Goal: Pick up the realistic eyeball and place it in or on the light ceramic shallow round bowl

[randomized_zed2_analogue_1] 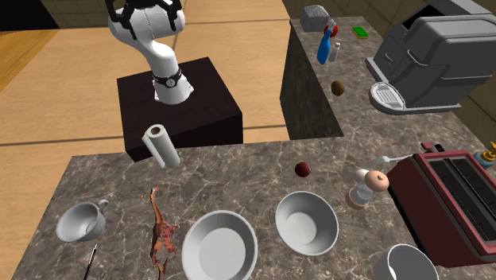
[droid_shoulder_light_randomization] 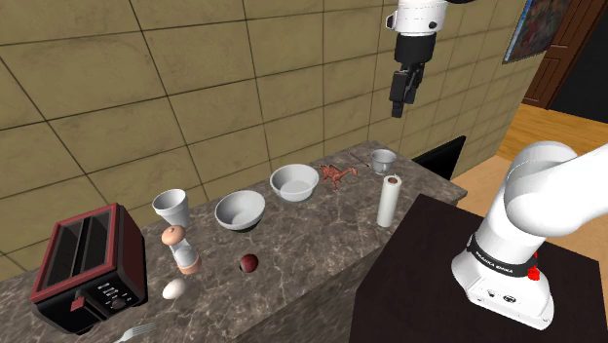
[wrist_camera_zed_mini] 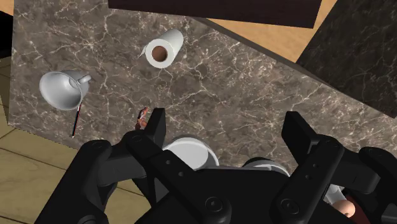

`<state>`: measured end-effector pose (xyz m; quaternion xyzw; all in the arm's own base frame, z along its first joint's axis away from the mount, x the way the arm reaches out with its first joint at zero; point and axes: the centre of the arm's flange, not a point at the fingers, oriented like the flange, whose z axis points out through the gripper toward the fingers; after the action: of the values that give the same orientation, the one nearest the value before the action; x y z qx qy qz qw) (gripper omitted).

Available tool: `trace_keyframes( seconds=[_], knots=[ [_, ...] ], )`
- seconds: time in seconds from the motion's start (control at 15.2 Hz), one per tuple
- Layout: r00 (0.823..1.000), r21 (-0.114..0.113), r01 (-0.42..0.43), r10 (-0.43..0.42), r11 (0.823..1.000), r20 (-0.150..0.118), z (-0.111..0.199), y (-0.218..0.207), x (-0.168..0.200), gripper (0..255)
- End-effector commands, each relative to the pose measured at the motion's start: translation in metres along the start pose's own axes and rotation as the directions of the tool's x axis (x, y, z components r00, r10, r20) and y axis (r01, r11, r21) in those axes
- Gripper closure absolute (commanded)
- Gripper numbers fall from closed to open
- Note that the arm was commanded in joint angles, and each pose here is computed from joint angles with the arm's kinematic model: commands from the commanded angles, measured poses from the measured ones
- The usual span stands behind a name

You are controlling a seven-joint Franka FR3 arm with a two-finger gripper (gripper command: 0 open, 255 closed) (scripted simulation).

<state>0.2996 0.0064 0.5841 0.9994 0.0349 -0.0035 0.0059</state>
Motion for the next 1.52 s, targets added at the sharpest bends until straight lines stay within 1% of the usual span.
trace_keyframes(
  seconds=[0.0,1.45],
  knots=[
    [1.000,0.000,0.000,0.000,1.000,0.000,0.000,0.000,0.000,0],
    [0.999,0.033,-0.010,0.012,0.999,-0.034,0.204,-0.147,0.135,0]
  ],
)
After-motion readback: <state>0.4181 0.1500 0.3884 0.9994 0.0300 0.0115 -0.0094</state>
